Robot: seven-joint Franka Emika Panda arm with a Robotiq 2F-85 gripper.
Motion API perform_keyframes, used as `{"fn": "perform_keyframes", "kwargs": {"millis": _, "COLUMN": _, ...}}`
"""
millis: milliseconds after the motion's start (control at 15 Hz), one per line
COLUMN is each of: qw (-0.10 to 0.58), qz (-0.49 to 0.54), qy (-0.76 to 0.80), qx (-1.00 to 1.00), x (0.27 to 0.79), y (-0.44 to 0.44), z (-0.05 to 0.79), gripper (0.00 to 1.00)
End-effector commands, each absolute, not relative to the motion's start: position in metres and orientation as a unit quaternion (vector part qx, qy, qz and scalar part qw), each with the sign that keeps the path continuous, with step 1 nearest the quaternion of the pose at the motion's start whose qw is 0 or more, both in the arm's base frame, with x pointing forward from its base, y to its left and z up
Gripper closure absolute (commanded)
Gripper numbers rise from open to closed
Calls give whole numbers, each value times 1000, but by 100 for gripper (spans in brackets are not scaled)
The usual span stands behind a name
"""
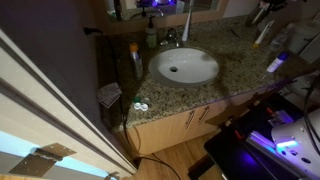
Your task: Move the silver cup to the left, remove the toothpaste from the cup and place it on the left side of the counter then take out the toothbrush and place it on the left side of the counter
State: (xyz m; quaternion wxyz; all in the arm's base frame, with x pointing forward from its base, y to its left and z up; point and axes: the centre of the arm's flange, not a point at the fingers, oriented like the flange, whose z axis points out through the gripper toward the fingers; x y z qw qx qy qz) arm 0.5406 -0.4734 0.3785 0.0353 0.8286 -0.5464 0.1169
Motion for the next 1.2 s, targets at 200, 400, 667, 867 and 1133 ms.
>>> {"fn": "perform_keyframes", "kwargs": {"millis": 200, "qw": 59, "qz": 187, "qy": -412, "qx": 890, "x": 509, "y": -402, "z": 533, "gripper": 98}}
{"fn": "perform_keyframes", "kwargs": {"millis": 400, "qw": 59, "qz": 171, "qy": -340, "qx": 923, "x": 494, "y": -343, "z": 563, "gripper": 98}}
{"fn": "perform_keyframes", "kwargs": {"millis": 667, "qw": 46, "qz": 118, "qy": -251, "qx": 960, "x": 458, "y": -267, "z": 553, "gripper": 98}}
{"fn": "perform_keyframes", "kwargs": {"millis": 867, "qw": 39, "qz": 107, "qy": -247, "qx": 962, "x": 479, "y": -267, "z": 553, "gripper": 98}}
{"fn": "perform_keyframes", "kwargs": {"millis": 1133, "qw": 35, "qz": 105, "qy": -245, "qx": 963, "x": 474, "y": -262, "z": 553, "gripper": 98}}
